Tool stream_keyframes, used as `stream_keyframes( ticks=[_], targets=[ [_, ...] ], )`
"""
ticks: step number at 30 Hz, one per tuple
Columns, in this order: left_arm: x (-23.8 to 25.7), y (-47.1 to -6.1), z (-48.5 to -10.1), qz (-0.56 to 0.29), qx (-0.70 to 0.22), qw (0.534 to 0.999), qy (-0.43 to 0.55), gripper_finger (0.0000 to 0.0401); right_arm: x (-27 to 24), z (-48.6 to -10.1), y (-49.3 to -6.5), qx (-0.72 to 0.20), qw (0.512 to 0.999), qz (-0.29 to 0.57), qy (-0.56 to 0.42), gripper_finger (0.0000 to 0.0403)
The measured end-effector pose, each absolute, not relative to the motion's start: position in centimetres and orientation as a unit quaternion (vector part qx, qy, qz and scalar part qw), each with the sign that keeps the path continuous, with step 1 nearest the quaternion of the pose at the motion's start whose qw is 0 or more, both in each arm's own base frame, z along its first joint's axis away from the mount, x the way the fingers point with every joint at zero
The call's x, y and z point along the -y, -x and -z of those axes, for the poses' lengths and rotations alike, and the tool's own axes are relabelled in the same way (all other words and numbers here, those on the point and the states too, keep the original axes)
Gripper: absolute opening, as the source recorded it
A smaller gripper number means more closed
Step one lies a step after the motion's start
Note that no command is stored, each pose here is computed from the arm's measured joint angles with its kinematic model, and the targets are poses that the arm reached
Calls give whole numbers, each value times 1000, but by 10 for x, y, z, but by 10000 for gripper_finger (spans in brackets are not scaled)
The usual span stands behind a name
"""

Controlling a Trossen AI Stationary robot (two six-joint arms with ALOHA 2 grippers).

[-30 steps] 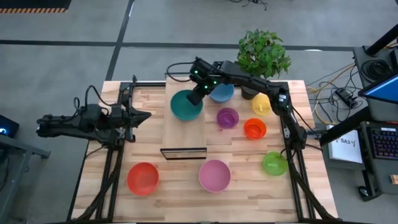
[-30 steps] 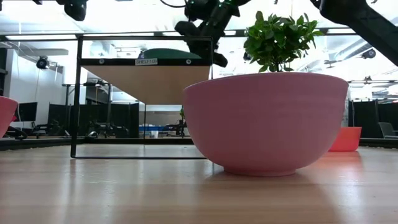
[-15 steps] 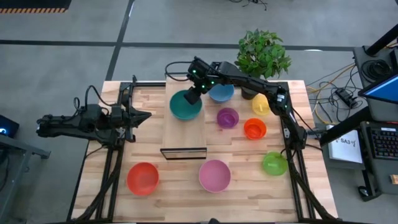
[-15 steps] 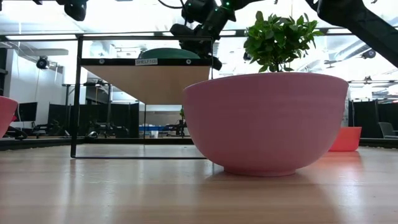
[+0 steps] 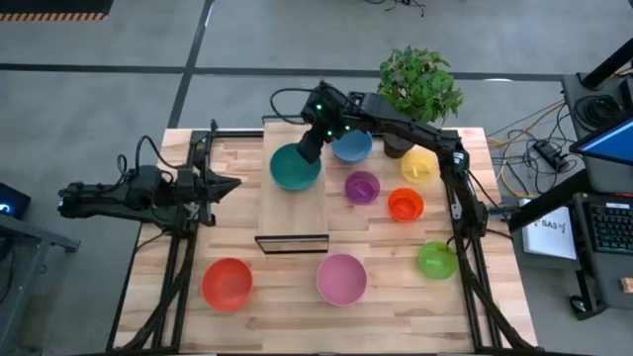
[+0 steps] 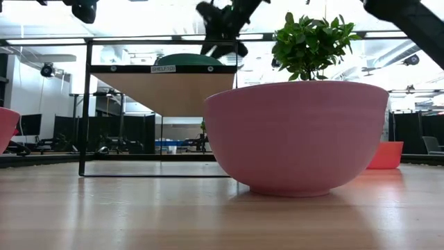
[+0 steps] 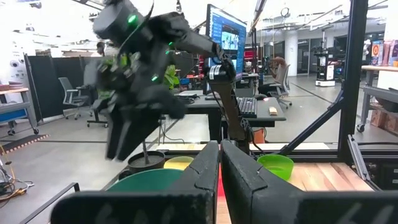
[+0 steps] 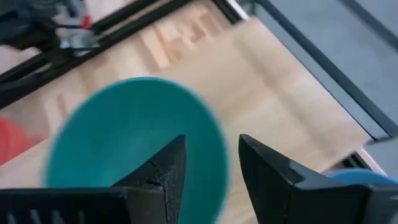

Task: Place and stack bowls onto a shelf
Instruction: Put the dark green bowl on the shelf

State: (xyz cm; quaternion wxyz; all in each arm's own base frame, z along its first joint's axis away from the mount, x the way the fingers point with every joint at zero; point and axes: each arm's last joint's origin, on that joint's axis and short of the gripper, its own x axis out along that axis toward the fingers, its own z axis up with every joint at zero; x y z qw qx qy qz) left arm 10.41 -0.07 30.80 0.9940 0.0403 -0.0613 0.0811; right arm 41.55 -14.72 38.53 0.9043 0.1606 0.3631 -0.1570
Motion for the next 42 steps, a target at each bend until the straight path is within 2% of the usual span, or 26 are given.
stream_keyframes(
  ticks=[6,9,14,17,20,23,35,42],
  targets=[
    [1,-104,-308,-81,61,994,-41,0,86,-406,-408,-386,918,52,-69,119],
    [1,-104,-308,-82,60,994,-44,0,56,-397,-410,-425,904,-5,-49,96],
    [1,-104,-308,-82,59,994,-51,0,17,-368,-428,-450,892,-44,-14,42],
    [1,-104,-308,-82,58,994,-51,0,11,-347,-434,-466,885,-13,14,15],
    [1,-104,-307,-82,56,994,-52,0,16,-328,-437,-482,874,47,47,10],
    [1,-105,-307,-82,55,994,-52,0,24,-319,-438,-485,869,70,61,9],
    [1,-105,-307,-82,54,994,-52,0,71,-316,-444,-445,886,126,22,9],
    [1,-105,-307,-82,53,994,-52,0,87,-314,-439,-456,878,144,11,9]
  ],
)
